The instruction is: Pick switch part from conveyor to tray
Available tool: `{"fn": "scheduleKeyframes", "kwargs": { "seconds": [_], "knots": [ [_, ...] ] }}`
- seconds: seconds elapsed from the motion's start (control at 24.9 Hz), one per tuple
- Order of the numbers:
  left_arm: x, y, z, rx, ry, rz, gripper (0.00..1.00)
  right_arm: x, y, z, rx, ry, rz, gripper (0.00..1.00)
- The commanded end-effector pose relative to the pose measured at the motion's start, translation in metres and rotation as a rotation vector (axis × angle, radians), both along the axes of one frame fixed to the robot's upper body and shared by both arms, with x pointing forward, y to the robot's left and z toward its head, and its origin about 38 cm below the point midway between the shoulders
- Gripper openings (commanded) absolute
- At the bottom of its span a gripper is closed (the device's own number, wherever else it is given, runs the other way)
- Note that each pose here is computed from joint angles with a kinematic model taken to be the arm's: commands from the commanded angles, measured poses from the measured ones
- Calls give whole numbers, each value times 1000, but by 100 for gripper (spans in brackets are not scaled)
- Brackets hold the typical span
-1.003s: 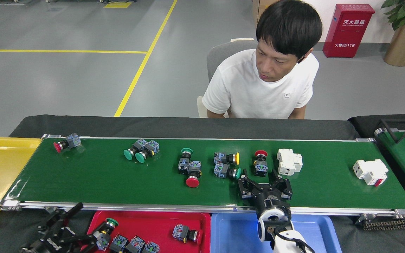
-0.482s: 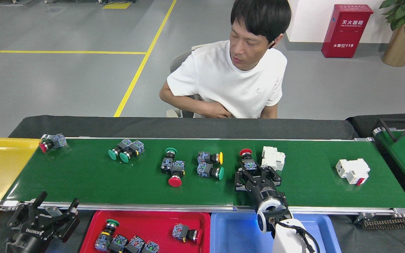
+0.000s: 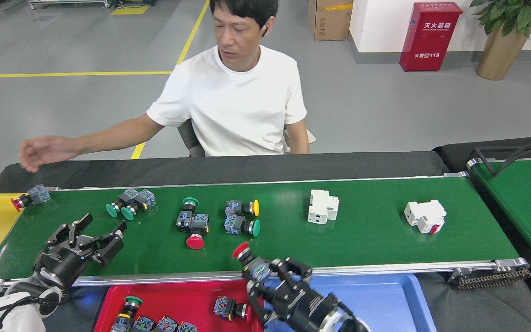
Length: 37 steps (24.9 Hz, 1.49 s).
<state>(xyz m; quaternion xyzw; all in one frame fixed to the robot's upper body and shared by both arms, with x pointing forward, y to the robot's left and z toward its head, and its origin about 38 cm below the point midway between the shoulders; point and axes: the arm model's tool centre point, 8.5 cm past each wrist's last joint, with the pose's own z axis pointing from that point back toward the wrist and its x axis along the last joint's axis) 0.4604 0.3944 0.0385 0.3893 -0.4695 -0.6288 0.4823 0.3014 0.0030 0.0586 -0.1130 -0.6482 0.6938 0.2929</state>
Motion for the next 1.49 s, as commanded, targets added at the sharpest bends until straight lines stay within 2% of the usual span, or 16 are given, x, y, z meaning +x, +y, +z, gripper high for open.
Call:
{"fn": "scheduleKeyframes", "kwargs": {
  "seconds": [0.0, 0.16, 0.24, 0.44, 0.56, 0.6, 0.68, 0.72, 0.76, 0.84, 0.92, 1.0, 1.16, 1.28, 1.4, 1.45],
  "knots": [
    [12, 11, 11, 16, -27, 64, 100, -1, 8, 10, 6, -15, 32, 97],
    [22, 22, 6, 43, 10, 179, 100, 4, 11, 17, 18, -29, 25, 97],
    [27, 26, 4, 60, 23, 230, 100, 14, 12, 29, 34, -55, 13, 97],
    [32, 37, 0, 63, 34, 357, 100, 81, -43, 65, 77, -131, -256, 97],
    [33, 36, -1, 65, 29, 394, 96, 104, -81, 69, 111, -146, -433, 97],
    [35, 33, 0, 60, 26, 395, 83, 108, -96, 68, 119, -147, -500, 97],
    [38, 32, 4, 47, 16, 397, 47, 113, -121, 62, 123, -144, -612, 97],
    [38, 31, 4, 35, 15, 397, 23, 115, -139, 57, 114, -150, -672, 97],
    [38, 30, 4, 17, 13, 397, 10, 112, -156, 51, 105, -159, -720, 97],
    [40, 27, 4, -14, 8, 403, 2, 101, -181, 37, 83, -183, -767, 97],
    [41, 27, 6, -21, 3, 401, 1, 80, -194, 16, 56, -171, -779, 97],
    [43, 26, 11, -24, -12, 385, 1, 63, -202, 8, 42, -171, -790, 97],
    [58, -1, 65, -102, -202, 163, 2, 15, -225, -5, 18, -151, -840, 97],
    [11, -24, 75, -167, -310, -69, 7, -4, -232, -10, 20, -153, -865, 97],
    [-85, -37, 54, -133, -253, -326, 14, -3, -229, -9, 27, -146, -868, 97],
    [-117, -38, 46, -111, -227, -358, 25, 1, -227, -7, 32, -147, -870, 97]
  ]
}}
